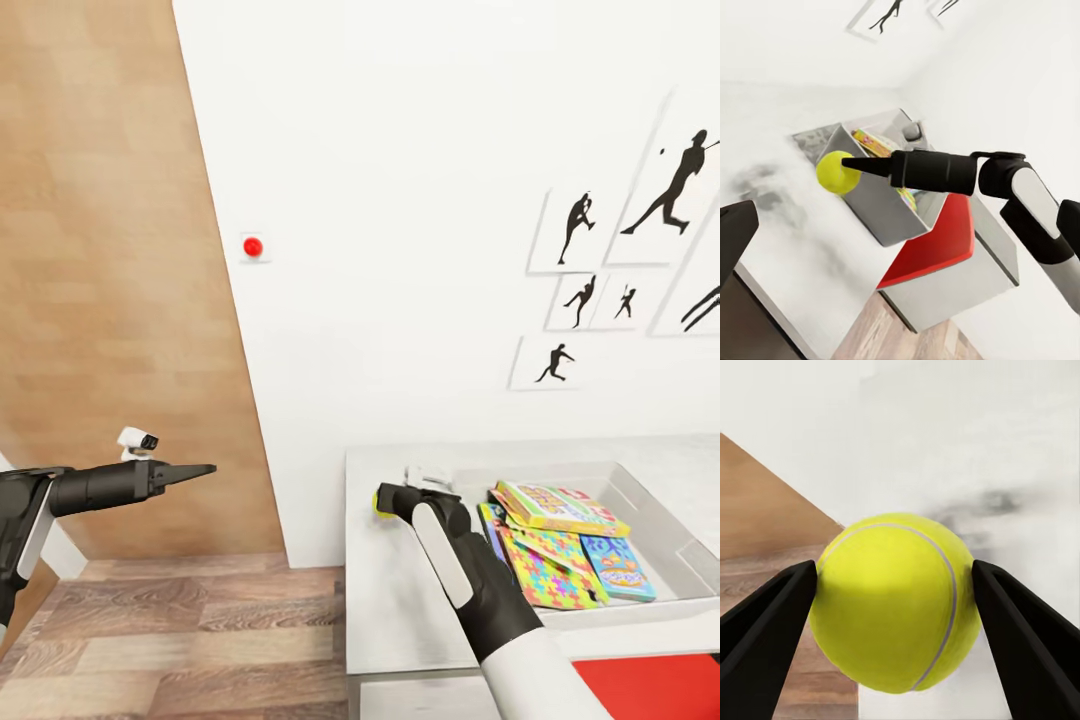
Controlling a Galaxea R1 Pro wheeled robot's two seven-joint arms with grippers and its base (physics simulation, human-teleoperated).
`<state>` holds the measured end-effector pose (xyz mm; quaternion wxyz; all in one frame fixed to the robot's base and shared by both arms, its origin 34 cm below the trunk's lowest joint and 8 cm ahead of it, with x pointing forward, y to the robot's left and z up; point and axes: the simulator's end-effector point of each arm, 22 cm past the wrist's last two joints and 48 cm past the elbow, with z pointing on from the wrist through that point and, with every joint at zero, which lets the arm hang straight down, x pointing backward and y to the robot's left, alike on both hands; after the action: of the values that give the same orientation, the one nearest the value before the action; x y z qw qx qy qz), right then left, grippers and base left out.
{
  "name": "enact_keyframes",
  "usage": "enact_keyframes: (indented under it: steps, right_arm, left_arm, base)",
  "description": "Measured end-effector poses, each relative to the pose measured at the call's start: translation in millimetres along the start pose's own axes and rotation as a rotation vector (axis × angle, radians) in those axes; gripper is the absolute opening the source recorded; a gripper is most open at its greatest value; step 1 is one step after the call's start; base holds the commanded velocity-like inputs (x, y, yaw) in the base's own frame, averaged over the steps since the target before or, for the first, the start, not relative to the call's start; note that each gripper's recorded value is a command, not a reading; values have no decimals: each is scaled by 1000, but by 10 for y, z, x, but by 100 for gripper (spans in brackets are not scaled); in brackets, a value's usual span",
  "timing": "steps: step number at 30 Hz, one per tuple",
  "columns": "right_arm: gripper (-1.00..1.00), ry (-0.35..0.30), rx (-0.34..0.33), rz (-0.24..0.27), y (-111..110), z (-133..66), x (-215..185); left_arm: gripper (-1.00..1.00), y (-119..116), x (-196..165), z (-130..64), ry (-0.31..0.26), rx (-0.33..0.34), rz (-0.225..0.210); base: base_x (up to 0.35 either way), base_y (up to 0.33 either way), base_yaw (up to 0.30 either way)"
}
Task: Put all the toys in the child's room - the three board games (two on the bed and one on the table), the two jigsaw puzzles on the table, and the tennis ball on the table - inside the toy box on the table in the child's room.
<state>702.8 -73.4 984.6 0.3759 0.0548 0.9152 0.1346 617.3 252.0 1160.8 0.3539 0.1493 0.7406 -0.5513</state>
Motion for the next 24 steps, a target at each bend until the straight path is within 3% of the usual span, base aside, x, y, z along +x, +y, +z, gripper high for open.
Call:
enact_keyframes:
  steps: [7, 13, 24]
  right_arm:
    - [-100, -47, -38, 5, 109, -157, -139]
    - [-100, -108, -131, 12, 319, -379, -269]
    - [-100, -213, -182, -3, 226, -763, -470]
  left_arm:
    - [100, -51, -23, -7, -3, 2, 10]
    - [100, -93, -52, -36, -8, 1, 20]
    - [100, -176, -94, -65, -14, 3, 37]
  base:
    - [0, -158, 0]
    - [0, -136, 0]
    - [0, -108, 0]
